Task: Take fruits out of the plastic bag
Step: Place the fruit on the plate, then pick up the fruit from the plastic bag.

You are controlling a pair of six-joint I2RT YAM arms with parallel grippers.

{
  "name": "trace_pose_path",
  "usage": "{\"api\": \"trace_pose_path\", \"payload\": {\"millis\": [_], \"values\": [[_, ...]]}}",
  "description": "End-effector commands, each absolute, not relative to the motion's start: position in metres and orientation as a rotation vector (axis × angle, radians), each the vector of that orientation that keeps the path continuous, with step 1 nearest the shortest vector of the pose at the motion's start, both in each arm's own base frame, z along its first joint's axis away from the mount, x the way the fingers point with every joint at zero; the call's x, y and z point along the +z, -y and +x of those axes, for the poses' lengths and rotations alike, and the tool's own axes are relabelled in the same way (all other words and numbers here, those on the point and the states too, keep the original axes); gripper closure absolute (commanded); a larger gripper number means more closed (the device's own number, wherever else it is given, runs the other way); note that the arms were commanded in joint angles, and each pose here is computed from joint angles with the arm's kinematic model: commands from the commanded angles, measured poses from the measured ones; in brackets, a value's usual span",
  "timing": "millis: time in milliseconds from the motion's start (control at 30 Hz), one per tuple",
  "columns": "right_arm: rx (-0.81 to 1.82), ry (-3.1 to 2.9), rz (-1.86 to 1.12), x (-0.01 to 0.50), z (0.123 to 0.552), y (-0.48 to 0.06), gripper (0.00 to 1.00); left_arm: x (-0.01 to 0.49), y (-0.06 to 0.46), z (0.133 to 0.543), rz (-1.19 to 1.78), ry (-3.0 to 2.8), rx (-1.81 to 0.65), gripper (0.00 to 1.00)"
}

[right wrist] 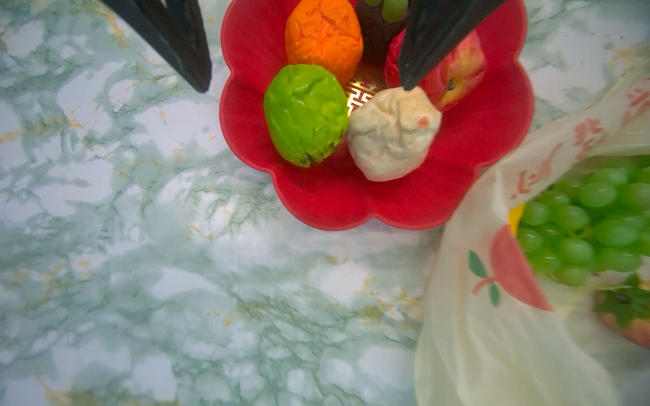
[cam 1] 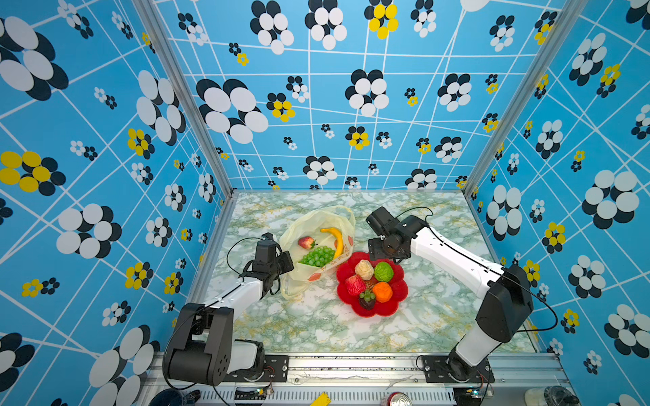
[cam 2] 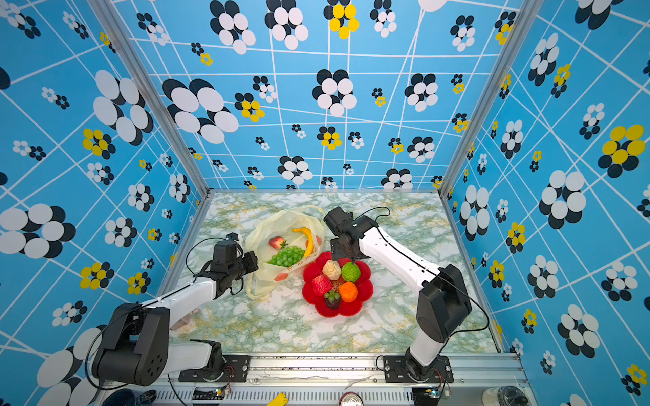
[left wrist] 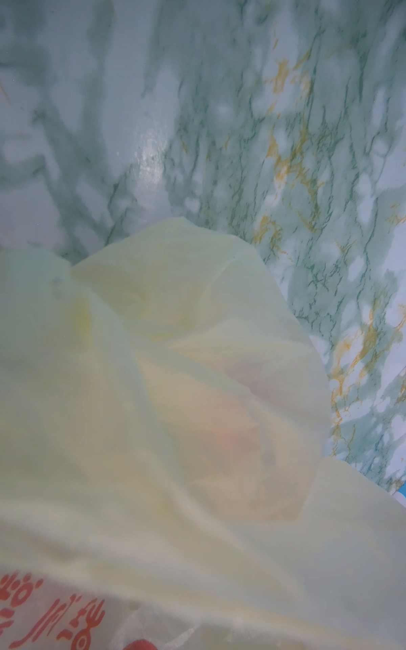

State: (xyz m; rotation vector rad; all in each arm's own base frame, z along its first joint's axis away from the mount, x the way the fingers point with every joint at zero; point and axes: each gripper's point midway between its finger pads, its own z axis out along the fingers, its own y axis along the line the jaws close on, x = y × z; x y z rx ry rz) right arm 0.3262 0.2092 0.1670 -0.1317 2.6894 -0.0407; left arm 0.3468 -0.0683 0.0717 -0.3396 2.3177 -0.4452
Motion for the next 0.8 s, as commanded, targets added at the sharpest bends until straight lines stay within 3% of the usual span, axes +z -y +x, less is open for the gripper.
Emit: {"api": "trace_pose_path", "payload": {"millis": [0, 467, 767], "values": [[0.041, -2.58, -0.216, 0.205, 0.332, -0.243, 0.15, 0.084, 0.068, 0.35, -0.293, -2.303, -0.385, 1.0], [0.6, -2.507, -0.306, 0.197, 0.37, -0.409, 0.22, 0.104, 0.064, 0.344, -0.244, -2.225, -0.263, 1.0], [0.593, -2.505, -0.349, 0.142, 0.407, -0.451, 0.22, 0.09, 0.064, 0.347, -0.267, -2.277, -0.255, 1.0]]}}
